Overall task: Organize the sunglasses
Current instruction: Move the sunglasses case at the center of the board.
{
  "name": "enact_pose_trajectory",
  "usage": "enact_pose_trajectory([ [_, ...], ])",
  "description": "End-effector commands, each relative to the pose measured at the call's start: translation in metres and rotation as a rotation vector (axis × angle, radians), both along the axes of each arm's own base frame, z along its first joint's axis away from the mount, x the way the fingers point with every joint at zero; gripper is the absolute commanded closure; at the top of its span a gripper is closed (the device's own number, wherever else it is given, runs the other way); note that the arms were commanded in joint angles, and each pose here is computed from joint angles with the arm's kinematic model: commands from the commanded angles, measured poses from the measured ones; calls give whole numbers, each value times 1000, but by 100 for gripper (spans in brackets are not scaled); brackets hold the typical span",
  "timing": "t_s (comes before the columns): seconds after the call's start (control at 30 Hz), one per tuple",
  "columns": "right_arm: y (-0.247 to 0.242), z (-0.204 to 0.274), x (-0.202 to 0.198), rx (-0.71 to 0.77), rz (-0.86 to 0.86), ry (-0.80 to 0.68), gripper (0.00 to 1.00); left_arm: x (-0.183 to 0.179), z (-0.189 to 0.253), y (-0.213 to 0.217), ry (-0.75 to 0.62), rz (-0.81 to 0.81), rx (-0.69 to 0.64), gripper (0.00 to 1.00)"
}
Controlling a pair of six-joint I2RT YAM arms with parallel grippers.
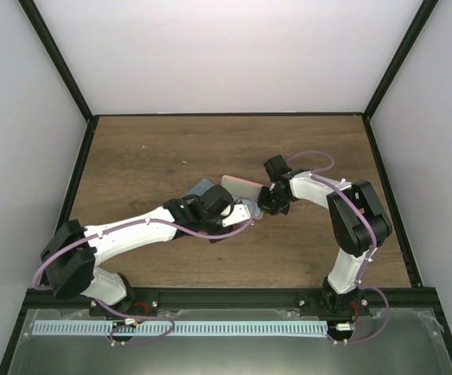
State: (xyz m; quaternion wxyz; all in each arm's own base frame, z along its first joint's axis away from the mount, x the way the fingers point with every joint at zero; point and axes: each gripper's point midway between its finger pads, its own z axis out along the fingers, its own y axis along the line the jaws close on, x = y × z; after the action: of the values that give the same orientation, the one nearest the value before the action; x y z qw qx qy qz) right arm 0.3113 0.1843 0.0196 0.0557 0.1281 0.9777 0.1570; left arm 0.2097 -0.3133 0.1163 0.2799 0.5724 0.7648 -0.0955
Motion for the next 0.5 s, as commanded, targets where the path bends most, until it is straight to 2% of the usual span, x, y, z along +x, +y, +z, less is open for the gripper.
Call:
enact_pose_trajectory([
  [0.0,-16,-2,-7,-92,19,-6,98,10,16,-1,-38,25,-43,96],
  [0.47,-29,14,-27,-124,162,-72,98,15,34,-16,-37,2,-110,96],
])
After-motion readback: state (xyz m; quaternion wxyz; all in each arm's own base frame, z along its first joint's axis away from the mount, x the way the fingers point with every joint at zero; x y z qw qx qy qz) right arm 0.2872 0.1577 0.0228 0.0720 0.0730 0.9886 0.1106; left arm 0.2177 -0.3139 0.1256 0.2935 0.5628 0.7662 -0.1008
